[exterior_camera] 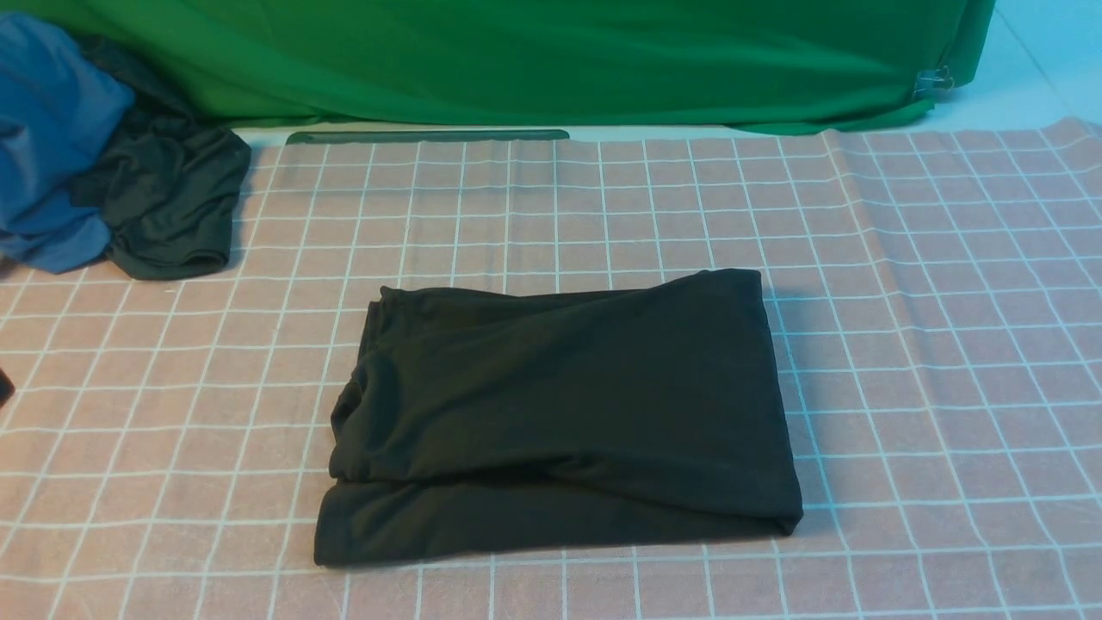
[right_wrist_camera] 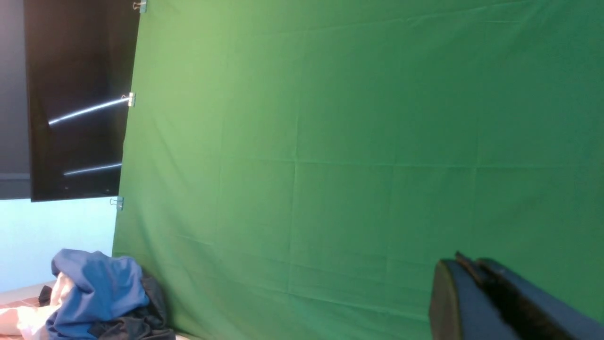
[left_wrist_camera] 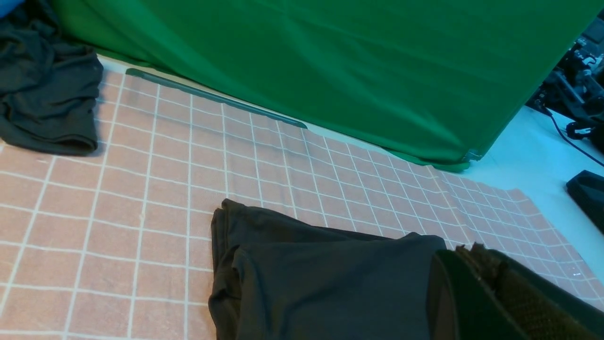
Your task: Fold a long-sleeved shirt over a pink coffee tablecloth.
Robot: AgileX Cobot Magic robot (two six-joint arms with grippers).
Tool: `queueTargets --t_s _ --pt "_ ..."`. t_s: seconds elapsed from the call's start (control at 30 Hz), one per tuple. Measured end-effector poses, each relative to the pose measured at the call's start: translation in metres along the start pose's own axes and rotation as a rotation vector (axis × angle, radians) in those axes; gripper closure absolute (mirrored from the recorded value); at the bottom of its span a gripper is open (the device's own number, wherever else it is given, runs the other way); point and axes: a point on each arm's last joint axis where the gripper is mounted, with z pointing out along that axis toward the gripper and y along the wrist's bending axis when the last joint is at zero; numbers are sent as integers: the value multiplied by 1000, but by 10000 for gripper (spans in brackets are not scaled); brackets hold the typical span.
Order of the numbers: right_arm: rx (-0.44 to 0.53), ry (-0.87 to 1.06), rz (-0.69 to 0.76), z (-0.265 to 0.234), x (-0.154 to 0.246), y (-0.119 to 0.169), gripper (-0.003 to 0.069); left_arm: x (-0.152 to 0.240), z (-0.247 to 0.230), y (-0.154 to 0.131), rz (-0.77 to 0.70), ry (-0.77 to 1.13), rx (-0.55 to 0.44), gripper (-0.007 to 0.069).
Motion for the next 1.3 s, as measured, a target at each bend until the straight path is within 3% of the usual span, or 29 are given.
queueTargets --t_s 0.47,0.7,0.93,1.13,1.3 --pt "0 0 0 0 0 0 567 -1 0 2 24 -8 -16 612" --pt "0 0 0 0 0 0 556 8 11 9 103 -138 -9 612" --pt "0 0 0 0 0 0 540 83 28 51 109 -363 -100 612" --pt "0 2 0 0 0 0 528 121 37 74 83 -257 -244 612" --pt "1 1 0 0 0 0 515 130 38 79 73 -166 -285 612"
